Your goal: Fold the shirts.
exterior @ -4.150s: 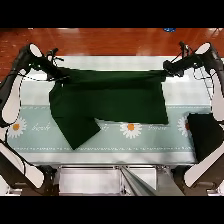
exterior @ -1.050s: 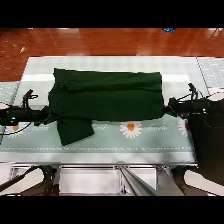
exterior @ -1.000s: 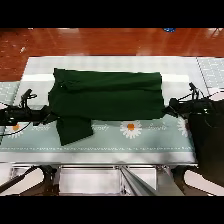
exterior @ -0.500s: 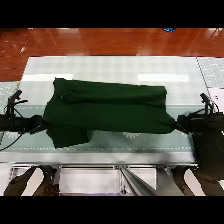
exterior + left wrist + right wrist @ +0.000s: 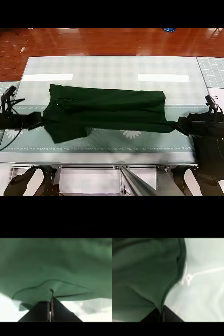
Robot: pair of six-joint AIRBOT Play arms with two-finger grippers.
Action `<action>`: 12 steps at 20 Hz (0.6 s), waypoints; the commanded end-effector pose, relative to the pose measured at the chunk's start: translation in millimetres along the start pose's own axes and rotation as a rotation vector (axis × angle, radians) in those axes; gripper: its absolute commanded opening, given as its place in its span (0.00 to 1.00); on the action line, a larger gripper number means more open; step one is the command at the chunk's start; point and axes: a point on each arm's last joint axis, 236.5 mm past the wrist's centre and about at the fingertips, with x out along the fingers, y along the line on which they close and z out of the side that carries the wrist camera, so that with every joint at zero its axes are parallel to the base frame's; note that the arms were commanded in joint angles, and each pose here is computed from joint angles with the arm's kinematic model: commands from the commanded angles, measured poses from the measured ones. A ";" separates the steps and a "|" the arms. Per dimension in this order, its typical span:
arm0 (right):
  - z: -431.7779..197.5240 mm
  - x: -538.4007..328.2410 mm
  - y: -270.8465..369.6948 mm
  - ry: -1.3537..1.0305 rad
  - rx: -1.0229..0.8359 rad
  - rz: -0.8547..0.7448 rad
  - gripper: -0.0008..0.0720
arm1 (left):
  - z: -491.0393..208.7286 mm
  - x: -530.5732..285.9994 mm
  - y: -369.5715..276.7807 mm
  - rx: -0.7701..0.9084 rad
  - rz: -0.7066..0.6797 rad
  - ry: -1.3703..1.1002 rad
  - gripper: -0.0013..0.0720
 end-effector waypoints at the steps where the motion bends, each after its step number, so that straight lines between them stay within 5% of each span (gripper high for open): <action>1: 29.6 18.6 10.7 -0.043 0.012 0.085 0.05 | 47.9 24.3 -12.6 -0.029 -0.061 -0.071 0.04; 12: 145.2 65.8 22.6 0.006 0.029 0.175 0.06 | 164.9 92.5 -47.6 -0.016 -0.160 0.105 0.04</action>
